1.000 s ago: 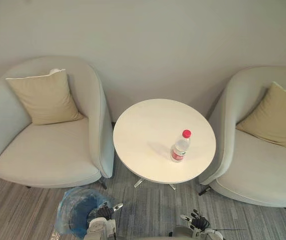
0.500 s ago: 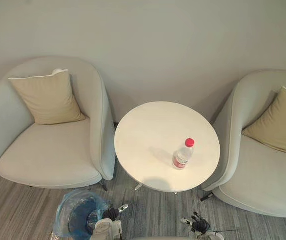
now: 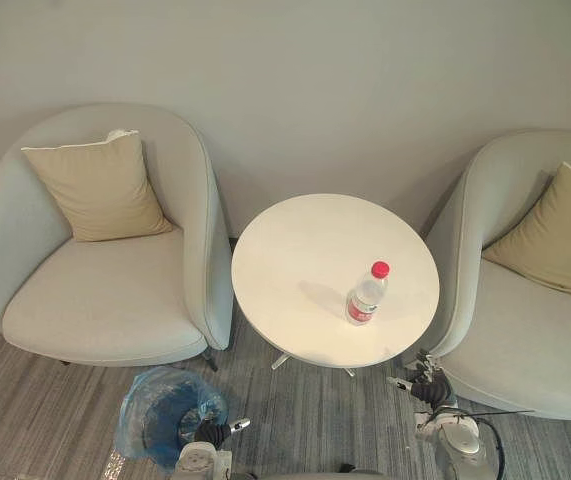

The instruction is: Gather rubbish on tea table into small bin, then transfer packed bag to large trash can.

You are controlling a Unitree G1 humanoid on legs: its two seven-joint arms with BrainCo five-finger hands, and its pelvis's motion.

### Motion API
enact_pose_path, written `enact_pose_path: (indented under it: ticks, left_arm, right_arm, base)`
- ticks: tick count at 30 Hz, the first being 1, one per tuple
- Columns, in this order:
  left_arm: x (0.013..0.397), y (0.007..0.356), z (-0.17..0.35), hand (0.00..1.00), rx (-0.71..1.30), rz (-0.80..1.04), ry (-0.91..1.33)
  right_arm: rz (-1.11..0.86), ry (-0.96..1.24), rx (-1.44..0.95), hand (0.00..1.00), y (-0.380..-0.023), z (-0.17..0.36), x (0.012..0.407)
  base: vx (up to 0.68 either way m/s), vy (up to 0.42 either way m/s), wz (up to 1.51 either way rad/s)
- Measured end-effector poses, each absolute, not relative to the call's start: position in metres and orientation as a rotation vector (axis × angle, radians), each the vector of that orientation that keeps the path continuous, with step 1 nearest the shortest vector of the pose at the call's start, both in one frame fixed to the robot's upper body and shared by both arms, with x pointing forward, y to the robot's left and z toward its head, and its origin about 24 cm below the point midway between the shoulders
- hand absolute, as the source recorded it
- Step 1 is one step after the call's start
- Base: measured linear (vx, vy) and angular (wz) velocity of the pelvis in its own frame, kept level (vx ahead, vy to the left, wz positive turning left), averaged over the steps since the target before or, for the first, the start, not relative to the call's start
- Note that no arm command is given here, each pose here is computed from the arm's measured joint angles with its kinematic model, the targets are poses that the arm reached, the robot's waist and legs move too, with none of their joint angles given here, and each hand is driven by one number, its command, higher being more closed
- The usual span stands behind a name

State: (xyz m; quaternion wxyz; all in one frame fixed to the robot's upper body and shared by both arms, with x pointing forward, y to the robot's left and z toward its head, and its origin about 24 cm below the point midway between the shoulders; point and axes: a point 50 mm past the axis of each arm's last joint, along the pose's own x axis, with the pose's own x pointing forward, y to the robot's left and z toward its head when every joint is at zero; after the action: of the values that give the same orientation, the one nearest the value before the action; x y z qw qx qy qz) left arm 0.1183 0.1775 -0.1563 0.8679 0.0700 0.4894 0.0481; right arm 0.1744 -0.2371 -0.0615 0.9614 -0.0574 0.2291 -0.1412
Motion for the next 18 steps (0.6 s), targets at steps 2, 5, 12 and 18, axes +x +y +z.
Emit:
enact_pose_path:
  ticks: [2,5,12,18]
  left_arm:
    - [0.115,0.18,-0.157,0.0,0.159,0.1,1.029]
    - [0.111,0.183,-0.158,0.0,0.162,0.111,1.039]
    - [0.115,0.181,-0.156,0.0,0.168,0.097,1.023]
    - [0.121,0.178,-0.154,0.0,0.177,0.082,0.99]
  right_arm:
    - [-0.306,0.447,-0.148,0.0,-0.24,-0.058,0.179]
    - [-0.325,0.406,-0.183,0.0,-0.246,-0.048,0.191]
    - [-0.348,0.312,-0.209,0.0,-0.25,-0.029,0.216]
    - [-0.33,0.218,-0.234,0.0,-0.25,-0.008,0.243]
  base:
    - [-0.02,-0.016,0.15]
    - [-0.01,-0.015,0.14]
    - [0.0,-0.015,0.19]
    - [0.01,-0.007,0.14]
